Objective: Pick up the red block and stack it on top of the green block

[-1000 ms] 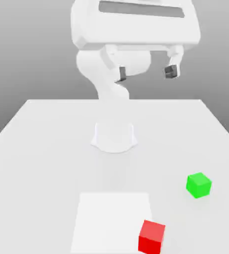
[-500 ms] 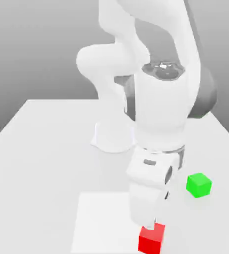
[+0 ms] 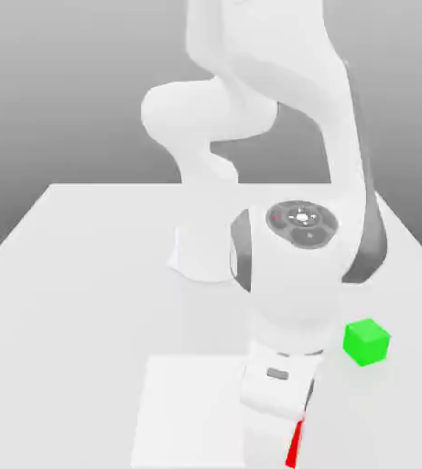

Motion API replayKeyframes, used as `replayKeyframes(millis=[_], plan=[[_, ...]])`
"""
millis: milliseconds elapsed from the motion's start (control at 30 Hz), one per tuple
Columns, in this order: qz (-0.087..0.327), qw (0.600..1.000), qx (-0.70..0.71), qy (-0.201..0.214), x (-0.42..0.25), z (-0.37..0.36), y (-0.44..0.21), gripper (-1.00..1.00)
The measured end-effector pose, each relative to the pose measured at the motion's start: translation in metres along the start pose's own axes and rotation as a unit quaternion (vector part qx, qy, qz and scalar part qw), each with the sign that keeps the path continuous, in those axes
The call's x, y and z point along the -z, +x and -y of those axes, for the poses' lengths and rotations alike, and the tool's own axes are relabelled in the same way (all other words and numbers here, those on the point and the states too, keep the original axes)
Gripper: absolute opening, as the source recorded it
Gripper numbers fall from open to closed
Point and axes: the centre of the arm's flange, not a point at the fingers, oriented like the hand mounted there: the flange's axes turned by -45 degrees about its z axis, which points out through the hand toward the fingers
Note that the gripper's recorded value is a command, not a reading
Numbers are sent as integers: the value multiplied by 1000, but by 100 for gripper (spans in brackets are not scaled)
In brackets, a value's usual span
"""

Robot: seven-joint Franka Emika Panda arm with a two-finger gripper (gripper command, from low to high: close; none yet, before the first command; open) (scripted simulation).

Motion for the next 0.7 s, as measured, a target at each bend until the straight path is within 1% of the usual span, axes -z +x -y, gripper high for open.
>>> replayKeyframes(millis=[33,133,267,300,367,567,600,700], plan=[[-1,1000,5,1,10,6,4,-100],[-4,998,67,8,26,65,40,-100],[-4,982,190,10,42,176,89,-100],[-3,975,220,8,45,204,95,-100],[-1,969,249,3,49,236,90,-100],[0,965,261,0,0,249,87,-100],[0,965,261,0,-9,249,87,100],[0,965,261,0,-9,249,87,100]])
